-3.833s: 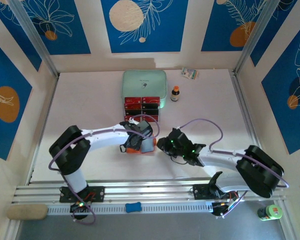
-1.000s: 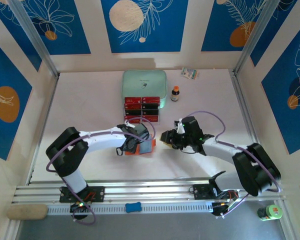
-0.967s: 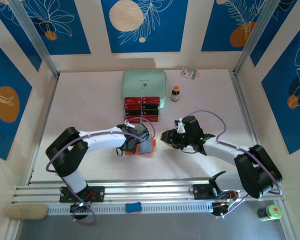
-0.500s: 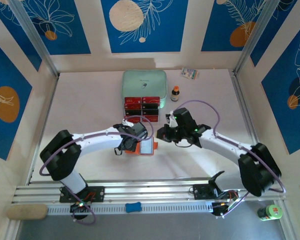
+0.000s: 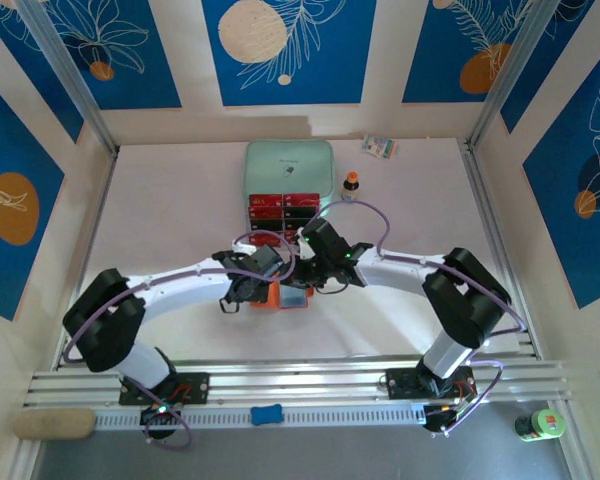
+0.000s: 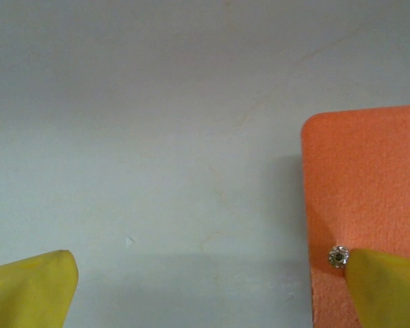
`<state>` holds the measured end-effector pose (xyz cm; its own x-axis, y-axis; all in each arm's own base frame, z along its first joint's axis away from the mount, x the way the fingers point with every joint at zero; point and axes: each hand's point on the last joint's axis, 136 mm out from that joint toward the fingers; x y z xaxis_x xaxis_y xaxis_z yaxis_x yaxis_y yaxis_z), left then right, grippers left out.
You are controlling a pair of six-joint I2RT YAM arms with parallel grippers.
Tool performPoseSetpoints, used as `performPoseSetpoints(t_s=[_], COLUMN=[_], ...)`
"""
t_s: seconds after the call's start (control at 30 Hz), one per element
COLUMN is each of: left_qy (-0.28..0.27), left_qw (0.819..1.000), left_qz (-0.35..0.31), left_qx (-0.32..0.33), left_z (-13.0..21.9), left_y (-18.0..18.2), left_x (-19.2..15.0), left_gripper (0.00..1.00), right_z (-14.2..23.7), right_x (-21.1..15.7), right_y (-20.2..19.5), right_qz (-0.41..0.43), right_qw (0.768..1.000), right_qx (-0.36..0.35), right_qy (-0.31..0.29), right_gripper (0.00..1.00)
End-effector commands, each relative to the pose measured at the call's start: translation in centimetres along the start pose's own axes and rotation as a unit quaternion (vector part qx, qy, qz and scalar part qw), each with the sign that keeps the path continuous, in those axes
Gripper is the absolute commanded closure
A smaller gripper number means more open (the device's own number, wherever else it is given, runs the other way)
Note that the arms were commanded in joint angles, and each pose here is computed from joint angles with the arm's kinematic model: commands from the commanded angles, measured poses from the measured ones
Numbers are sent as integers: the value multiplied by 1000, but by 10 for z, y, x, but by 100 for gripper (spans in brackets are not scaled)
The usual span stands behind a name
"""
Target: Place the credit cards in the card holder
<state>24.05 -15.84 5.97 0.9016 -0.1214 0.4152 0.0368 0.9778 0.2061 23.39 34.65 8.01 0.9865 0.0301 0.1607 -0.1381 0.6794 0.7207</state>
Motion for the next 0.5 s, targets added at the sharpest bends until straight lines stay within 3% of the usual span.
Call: performPoseSetpoints(t_s=[0.0,0.33,0.47], left_qy=[-6,-1,5], left_qw=[999,978,975], left_qz=[44,186,203], left_qx=[-25,-93,-87], left_z=[7,-3,-17], left_y=[5,50,66], left_x=[5,40,60], left_gripper=[0,0,0], right_z=[-16,-53,-56], right_x=[2,-13,-16], right_y=[9,-19,-27], right_qz=[2,-35,-42], right_qw=[1000,999,999], right_qx=[12,4,-7], right_qy=[4,20,21], right_gripper=[100,100,100])
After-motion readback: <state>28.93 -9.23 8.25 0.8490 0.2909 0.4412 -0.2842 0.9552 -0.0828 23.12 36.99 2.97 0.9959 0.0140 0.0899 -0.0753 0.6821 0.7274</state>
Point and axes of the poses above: each hand's point on the last joint's axis, 136 mm out from that joint toward the fingers, its own z axis back along the fingers, its own y axis along the line the jaws close on, x = y × z, and after that the axes turned 1 degree about -z, right-handed
